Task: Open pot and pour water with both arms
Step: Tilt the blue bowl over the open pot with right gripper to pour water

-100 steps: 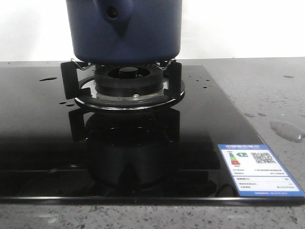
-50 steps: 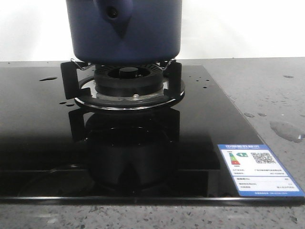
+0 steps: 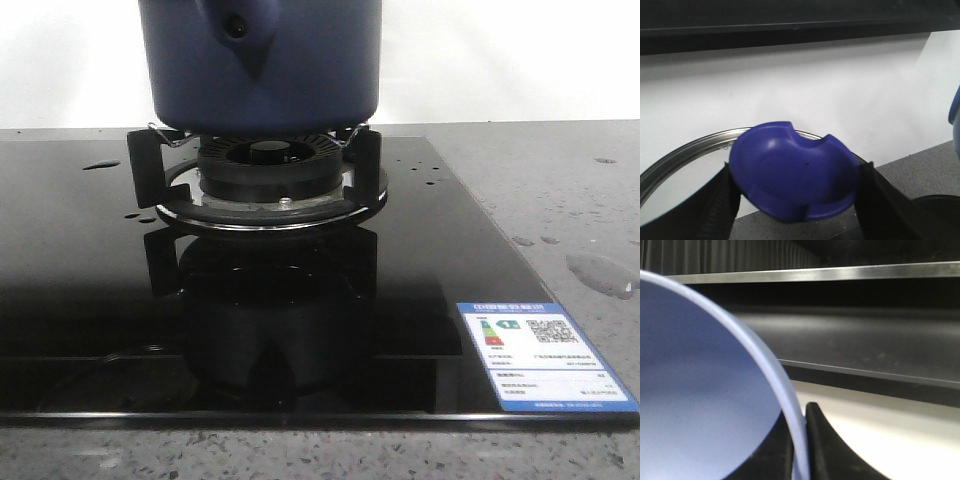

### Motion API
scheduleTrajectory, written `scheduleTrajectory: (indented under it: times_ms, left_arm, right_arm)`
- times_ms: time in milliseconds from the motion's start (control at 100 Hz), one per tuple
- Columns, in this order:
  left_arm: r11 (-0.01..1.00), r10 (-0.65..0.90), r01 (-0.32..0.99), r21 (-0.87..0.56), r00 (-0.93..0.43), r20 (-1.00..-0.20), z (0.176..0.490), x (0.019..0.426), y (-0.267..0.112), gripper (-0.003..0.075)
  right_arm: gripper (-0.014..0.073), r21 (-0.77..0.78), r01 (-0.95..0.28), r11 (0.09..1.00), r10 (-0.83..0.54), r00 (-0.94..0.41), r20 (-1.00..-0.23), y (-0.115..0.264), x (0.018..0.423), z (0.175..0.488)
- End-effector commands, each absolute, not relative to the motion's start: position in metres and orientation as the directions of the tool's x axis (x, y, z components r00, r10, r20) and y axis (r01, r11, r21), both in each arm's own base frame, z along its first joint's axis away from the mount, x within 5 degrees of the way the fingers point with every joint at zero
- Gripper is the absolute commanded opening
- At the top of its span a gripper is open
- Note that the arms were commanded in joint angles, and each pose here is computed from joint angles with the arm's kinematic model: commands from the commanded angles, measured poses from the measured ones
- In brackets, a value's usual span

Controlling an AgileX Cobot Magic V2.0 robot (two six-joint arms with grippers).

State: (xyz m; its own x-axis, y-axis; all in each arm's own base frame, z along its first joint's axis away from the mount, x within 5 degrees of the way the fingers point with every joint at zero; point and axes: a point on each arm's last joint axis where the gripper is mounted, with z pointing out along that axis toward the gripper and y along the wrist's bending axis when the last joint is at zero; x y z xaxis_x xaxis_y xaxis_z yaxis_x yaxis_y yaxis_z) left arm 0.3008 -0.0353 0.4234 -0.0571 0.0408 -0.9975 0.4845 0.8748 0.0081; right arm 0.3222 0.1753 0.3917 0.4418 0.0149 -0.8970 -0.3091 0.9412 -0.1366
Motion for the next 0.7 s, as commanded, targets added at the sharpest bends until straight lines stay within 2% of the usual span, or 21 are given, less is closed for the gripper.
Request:
scheduleTrajectory:
  times_ms: [0, 420, 690]
  left_arm:
    - [0.879, -0.031, 0.477, -0.016, 0.023, -0.999, 0.4512, 0.2883, -0.0348, 0.0337]
    - [0.879, -0.031, 0.477, -0.016, 0.023, -0.999, 0.4512, 0.2883, -0.0348, 0.0337]
    - [0.879, -0.031, 0.477, -0.016, 0.023, -0.999, 0.4512, 0.2883, -0.0348, 0.0337]
  right_arm:
    - [-0.0056, -0.120, -0.275, 0.954, 0.066, 0.583, -0.810, 0.1656, 0.3046, 0.4284]
    - [-0.0056, -0.118, -0.272, 0.955, 0.069, 0.590, -0.804, 0.1652, 0.3042, 0.4292]
    - [-0.0056, -0.106, -0.258, 0.960, 0.083, 0.628, -0.774, 0.1631, 0.3019, 0.4330]
